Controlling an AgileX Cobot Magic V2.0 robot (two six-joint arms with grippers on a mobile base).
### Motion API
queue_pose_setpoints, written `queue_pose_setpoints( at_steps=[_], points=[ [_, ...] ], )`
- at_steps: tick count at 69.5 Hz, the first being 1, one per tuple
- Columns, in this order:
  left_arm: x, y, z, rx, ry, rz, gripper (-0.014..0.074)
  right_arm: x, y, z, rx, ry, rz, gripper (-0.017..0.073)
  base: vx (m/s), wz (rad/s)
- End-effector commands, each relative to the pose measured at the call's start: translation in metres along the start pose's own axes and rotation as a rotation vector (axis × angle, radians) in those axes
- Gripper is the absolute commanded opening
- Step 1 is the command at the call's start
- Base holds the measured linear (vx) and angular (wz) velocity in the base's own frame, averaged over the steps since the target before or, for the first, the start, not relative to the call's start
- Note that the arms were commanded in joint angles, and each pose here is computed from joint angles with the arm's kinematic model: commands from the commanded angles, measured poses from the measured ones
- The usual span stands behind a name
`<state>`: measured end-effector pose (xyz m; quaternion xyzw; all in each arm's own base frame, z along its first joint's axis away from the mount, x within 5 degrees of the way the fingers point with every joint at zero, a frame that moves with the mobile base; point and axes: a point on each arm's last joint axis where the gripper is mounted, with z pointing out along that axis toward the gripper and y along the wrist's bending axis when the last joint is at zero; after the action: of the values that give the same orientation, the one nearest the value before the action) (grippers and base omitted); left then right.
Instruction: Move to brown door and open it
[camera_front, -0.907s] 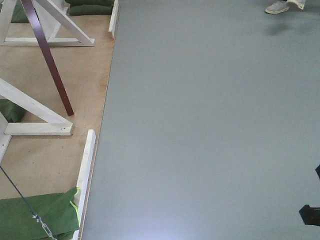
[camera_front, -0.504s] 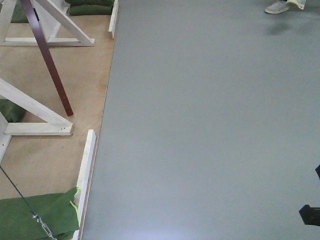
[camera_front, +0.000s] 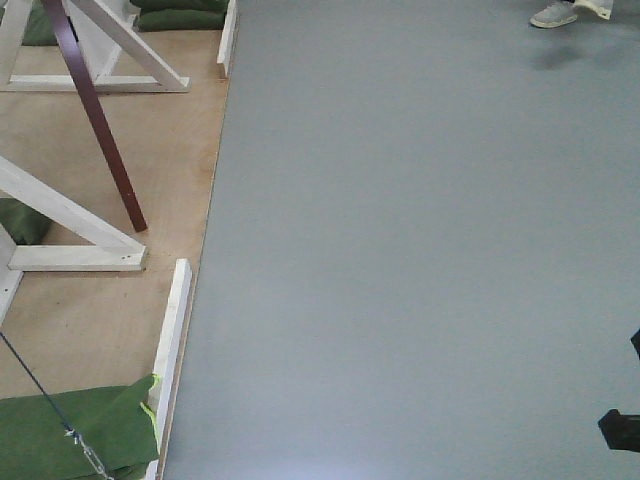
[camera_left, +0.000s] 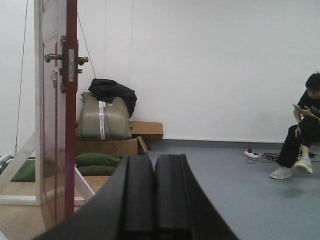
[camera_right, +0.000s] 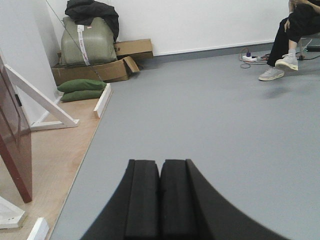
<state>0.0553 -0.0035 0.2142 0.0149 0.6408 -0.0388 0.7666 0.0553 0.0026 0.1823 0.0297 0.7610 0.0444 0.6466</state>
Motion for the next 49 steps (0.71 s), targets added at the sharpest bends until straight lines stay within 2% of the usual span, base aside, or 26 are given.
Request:
queue_pose_setpoints(
  at_steps=[1, 49],
  points=[
    [0.0001, 0.0008, -0.0024, -0.004, -0.075, -0.004, 0.0011, -0.007, -0.0001, -0.0008, 0.001, -0.086, -0.014, 0.0, 0.0, 0.0],
    [0.0001, 0.0008, -0.0024, -0.004, -0.075, -0.004, 0.0011, -0.007, -0.0001, -0.0008, 0.001, -0.086, -0.014, 0.0, 0.0, 0.0]
  ],
)
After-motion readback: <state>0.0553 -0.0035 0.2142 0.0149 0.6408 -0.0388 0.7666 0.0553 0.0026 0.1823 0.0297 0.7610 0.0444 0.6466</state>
